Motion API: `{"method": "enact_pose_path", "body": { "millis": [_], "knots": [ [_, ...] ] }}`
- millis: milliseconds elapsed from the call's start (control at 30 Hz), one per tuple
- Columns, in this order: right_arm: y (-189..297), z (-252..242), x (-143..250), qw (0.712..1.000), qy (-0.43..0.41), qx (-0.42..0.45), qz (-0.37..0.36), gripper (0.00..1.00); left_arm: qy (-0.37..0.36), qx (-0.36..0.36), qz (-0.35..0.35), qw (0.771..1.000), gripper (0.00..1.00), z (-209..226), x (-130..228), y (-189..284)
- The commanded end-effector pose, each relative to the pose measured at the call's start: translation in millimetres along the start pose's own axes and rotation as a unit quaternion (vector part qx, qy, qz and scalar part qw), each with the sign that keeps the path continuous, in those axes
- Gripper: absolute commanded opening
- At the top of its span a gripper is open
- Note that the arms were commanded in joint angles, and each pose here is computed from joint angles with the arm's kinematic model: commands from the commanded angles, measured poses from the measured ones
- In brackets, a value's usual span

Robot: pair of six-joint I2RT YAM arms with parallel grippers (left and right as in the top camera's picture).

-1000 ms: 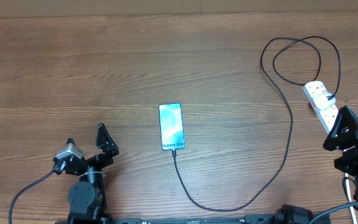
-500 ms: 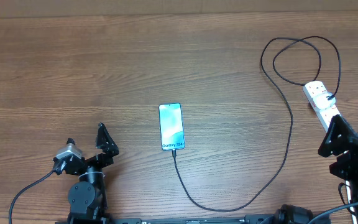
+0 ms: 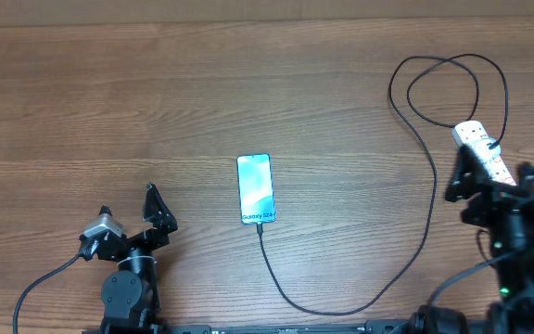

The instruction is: Plug charger to phone and switch on socket

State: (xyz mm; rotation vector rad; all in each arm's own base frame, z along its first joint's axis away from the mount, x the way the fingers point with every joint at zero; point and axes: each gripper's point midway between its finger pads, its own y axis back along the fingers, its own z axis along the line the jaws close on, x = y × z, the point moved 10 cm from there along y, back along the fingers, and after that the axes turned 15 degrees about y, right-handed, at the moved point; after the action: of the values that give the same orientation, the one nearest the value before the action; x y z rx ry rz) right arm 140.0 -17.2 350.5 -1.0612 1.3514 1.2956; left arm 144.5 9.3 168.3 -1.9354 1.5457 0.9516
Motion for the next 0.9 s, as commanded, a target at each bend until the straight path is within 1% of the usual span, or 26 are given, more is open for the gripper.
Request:
{"method": "enact_pose_path", "body": {
  "millis": [0,133,267,400,467,700,767,867],
  "knots": [
    [5,10,28,0.997,0.006,-0.056,-0.055,1.00,0.004,-0.005,-0.008,1.000,1.00,1,-1,0],
    [5,10,65,0.988,-0.016,-0.060,-0.144,1.00,0.004,-0.005,-0.008,1.000,0.99,1,-1,0],
    [-1,10,95,0.979,-0.026,-0.065,-0.192,1.00,0.004,-0.005,-0.008,1.000,0.99,1,-1,0],
    [-13,9,113,0.976,-0.057,-0.072,-0.199,1.00,0.004,-0.005,-0.008,1.000,1.00,1,-1,0],
    [-15,9,118,0.975,-0.056,-0.070,-0.203,1.00,0.004,-0.005,-0.008,1.000,1.00,1,-1,0],
    [-25,2,136,0.974,-0.067,-0.020,-0.215,1.00,0.004,-0.005,-0.008,1.000,1.00,1,-1,0],
    [-27,1,140,0.977,-0.069,-0.006,-0.200,1.00,0.004,-0.005,-0.008,1.000,1.00,1,-1,0],
    [-29,2,146,0.983,-0.048,0.001,-0.178,1.00,0.004,-0.005,-0.008,1.000,1.00,1,-1,0]
  ]
}}
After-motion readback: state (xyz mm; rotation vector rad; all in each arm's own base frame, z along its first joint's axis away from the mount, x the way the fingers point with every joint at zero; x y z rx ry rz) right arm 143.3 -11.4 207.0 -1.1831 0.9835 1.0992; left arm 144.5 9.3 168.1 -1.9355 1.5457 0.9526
